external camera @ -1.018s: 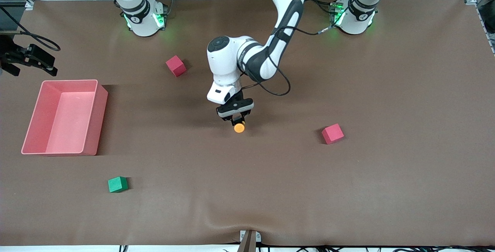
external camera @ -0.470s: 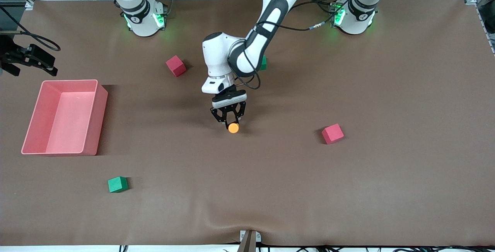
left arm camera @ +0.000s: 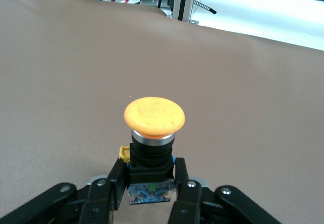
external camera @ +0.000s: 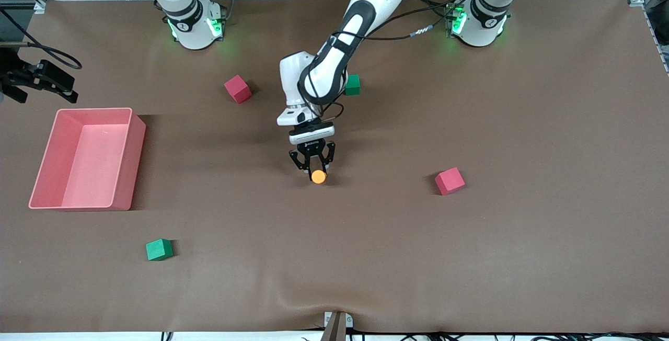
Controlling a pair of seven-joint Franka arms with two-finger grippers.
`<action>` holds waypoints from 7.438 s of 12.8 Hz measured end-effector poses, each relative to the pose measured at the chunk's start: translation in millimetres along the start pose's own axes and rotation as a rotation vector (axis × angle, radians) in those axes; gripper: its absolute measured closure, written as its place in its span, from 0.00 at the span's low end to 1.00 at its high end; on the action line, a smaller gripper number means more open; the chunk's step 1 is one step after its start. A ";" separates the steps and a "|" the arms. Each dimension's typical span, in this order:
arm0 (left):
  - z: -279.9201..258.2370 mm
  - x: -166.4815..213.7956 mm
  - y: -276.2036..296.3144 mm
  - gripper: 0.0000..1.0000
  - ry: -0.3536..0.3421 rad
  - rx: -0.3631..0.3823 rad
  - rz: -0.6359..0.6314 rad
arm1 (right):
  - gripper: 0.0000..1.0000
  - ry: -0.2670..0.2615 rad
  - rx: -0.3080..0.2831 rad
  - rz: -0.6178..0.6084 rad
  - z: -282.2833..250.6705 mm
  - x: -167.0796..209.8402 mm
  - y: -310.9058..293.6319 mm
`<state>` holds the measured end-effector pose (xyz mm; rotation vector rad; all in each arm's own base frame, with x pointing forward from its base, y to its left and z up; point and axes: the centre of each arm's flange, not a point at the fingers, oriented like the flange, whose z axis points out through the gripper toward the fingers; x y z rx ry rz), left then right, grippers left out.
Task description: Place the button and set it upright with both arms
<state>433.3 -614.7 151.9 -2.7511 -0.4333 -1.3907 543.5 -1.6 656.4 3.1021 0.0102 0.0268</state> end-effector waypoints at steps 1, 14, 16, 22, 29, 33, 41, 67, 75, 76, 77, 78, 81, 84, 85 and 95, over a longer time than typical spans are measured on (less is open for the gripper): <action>5.9 -8.0 -3.6 0.58 0.014 0.001 0.020 | 0.00 0.000 0.000 0.000 0.0 0.0 0.0; 23.2 -50.1 -16.5 0.58 0.125 -0.067 0.009 | 0.00 -0.002 0.000 0.000 0.5 0.2 0.0; 21.5 -51.6 -15.5 0.57 0.122 -0.070 0.006 | 0.00 -0.002 0.000 0.000 0.6 0.2 0.0; -11.6 -65.2 5.9 0.00 0.063 -0.117 -0.039 | 0.00 -0.002 0.000 0.000 0.6 0.2 0.1; -111.0 2.6 45.5 0.00 -0.348 0.056 -0.252 | 0.00 -0.002 0.000 0.001 0.7 0.2 0.6; -164.0 84.7 47.7 0.00 -0.458 0.092 -0.193 | 0.00 -0.002 0.001 0.002 0.8 0.3 0.9; -221.8 394.1 -77.9 0.00 -0.654 0.094 -0.050 | 0.00 -0.003 0.001 0.004 1.1 0.4 1.9; -167.5 608.2 -455.4 0.00 -0.930 0.060 0.207 | 0.00 -0.003 0.003 0.004 1.1 0.5 1.8; -165.1 597.7 -440.6 0.00 -0.945 0.048 0.247 | 0.00 -0.003 0.003 0.004 1.1 0.5 1.8; -164.9 595.3 -436.8 0.00 -0.948 0.046 0.254 | 0.00 -0.003 0.003 0.004 1.1 0.5 1.8; -163.6 593.1 -435.4 0.00 -0.952 0.046 0.258 | 0.00 -0.003 0.003 0.004 1.1 0.5 1.8; -160.5 591.1 -436.5 0.00 -0.955 0.048 0.256 | 0.00 -0.003 0.003 0.004 1.1 0.5 1.8; -147.7 587.0 -446.2 0.00 -0.958 0.053 0.250 | 0.00 -0.003 0.003 0.004 1.1 0.5 1.7; -145.3 585.8 -452.9 0.00 -0.961 0.040 0.253 | 0.00 -0.003 0.004 0.004 1.1 0.5 1.7; -147.5 586.3 -453.1 0.00 -0.961 0.028 0.245 | 0.00 -0.003 0.004 0.004 1.1 0.5 1.7; -160.8 587.1 -448.8 0.00 -0.951 0.008 0.245 | 0.00 -0.003 0.004 0.004 1.1 0.5 1.7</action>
